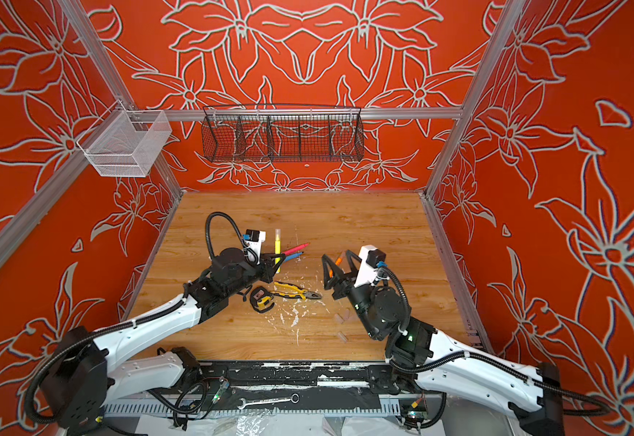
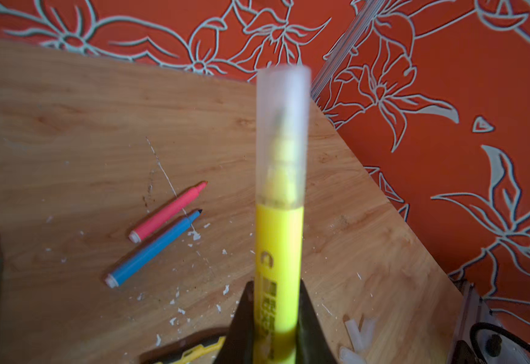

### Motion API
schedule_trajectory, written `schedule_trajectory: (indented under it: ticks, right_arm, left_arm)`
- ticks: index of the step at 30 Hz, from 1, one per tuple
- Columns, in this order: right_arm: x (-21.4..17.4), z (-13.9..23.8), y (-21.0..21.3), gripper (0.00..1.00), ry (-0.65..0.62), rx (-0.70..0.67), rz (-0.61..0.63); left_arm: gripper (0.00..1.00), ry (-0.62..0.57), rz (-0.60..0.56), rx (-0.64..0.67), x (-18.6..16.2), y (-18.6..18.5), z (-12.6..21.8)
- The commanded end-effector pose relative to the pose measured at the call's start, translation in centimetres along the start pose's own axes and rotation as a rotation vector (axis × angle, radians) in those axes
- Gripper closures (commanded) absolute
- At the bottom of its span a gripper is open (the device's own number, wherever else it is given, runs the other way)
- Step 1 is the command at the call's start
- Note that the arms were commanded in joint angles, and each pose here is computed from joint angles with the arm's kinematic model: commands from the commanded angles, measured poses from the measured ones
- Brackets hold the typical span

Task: Insert the pens into the pen caps
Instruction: 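Open the right gripper and withdraw it while the left gripper lowers the marker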

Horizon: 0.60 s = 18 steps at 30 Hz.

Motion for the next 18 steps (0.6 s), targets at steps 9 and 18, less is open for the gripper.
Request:
schedule_trajectory:
  ticks: [9, 18]
  right_arm:
    - [-3.0, 0.1, -6.7, 0.17, 0.101, -0.244, 0.156]
    - [-5.9, -1.4, -9.2, 0.18, 0.204, -0.266, 0.072]
  left_arm:
    - [1.00, 0.174, 0.109, 0.229, -3.0, 1.2, -9.4]
    - [1.00, 0.319, 0.080, 0.295, -6.2, 2.5, -14.3]
Point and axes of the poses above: each gripper's point midway between its finger pads, its own z axis back along the fingers, its own y axis along the line the jaws close on, x = y × z, the point moved 2 cm from there along z, back along the fingers, and after that the axes turned 12 degrees about z, right-handed, at the moved point
